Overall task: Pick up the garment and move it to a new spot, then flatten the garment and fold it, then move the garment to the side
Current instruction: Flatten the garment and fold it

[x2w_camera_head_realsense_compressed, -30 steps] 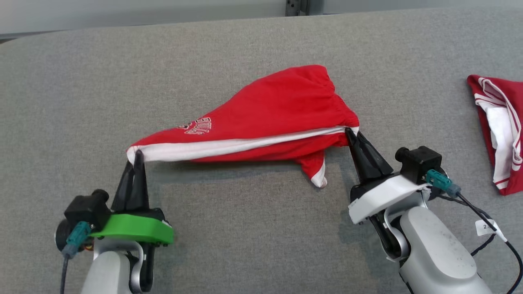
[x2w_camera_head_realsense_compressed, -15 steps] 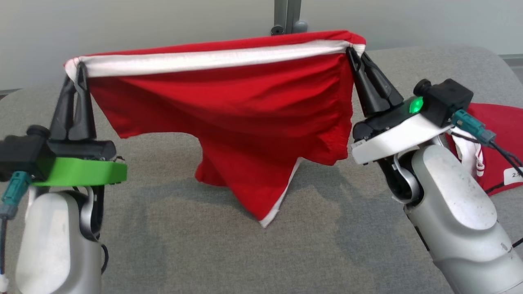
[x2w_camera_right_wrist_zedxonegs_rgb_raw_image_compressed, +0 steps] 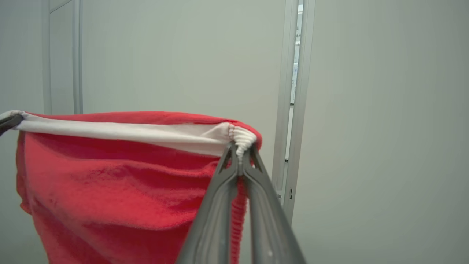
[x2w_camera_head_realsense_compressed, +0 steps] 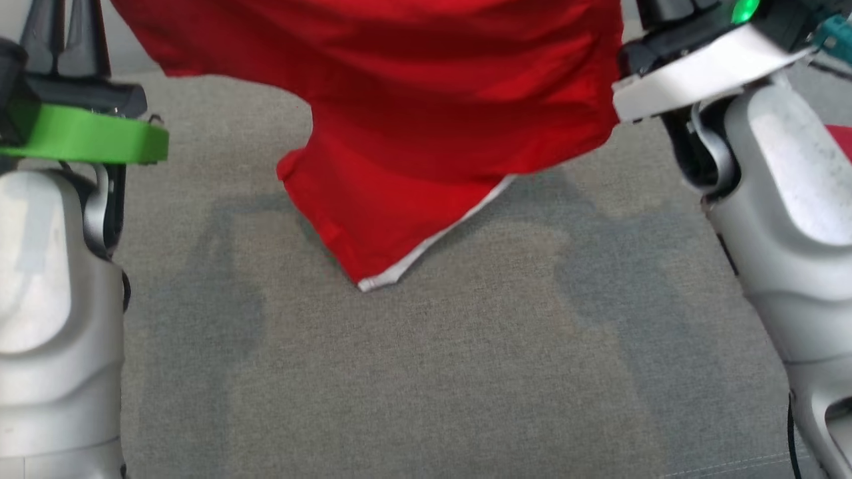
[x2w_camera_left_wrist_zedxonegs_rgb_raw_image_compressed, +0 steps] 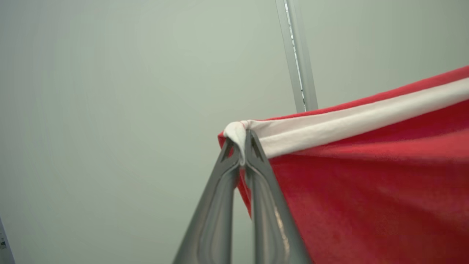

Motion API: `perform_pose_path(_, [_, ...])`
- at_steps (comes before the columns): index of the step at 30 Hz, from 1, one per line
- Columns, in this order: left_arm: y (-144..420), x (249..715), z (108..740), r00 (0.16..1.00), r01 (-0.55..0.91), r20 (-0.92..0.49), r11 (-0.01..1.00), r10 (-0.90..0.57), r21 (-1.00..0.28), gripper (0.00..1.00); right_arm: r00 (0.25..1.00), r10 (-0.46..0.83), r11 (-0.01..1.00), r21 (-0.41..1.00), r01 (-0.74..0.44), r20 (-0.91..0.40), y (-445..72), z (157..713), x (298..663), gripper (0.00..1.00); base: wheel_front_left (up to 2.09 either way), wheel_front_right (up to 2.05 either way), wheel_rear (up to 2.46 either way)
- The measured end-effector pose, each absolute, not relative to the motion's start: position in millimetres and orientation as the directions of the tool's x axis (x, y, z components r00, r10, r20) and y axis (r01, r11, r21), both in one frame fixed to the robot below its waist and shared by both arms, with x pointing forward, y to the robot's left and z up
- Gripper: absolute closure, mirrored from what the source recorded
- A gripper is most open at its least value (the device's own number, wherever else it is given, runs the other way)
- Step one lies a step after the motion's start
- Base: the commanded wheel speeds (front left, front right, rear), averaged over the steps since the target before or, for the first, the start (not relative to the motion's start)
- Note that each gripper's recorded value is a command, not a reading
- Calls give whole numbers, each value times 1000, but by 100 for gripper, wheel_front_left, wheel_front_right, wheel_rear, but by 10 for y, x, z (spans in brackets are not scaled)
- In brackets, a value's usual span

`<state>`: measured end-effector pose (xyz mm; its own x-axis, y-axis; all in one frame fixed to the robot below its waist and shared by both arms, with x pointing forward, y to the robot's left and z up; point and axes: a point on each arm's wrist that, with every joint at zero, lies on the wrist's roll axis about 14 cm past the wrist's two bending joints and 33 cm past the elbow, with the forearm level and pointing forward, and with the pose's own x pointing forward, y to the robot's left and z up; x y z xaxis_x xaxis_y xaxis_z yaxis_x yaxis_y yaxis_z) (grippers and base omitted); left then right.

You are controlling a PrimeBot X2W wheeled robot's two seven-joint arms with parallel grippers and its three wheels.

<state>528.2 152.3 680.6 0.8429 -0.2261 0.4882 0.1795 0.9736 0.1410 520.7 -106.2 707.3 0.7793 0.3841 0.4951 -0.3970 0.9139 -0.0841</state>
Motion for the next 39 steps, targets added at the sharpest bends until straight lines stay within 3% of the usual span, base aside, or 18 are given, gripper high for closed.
perform_pose_path(11, [1378,6143,7138,778,139,587,973,-224,187,100,756,351,936,-233,-263,552,-1226,7278,6166,100,0,0,0])
perform_pose_path(15, [1390,6341,6789,812,145,543,975,-215,170,100,781,352,936,-218,-278,516,-1163,6921,6401,100,0,0,0])
perform_pose_path(19, [1442,6375,6074,890,155,413,980,-193,122,100,834,372,928,-165,-333,407,-1042,6221,6477,100,0,0,0])
perform_pose_path(28, [1581,5716,4891,985,117,127,993,-115,-10,100,883,404,910,-5,-415,240,-914,5335,5991,100,0,0,0])
perform_pose_path(39, [1789,4805,4386,997,25,-74,995,-33,-94,100,913,401,903,140,-407,72,-913,4833,5064,100,0,0,0])
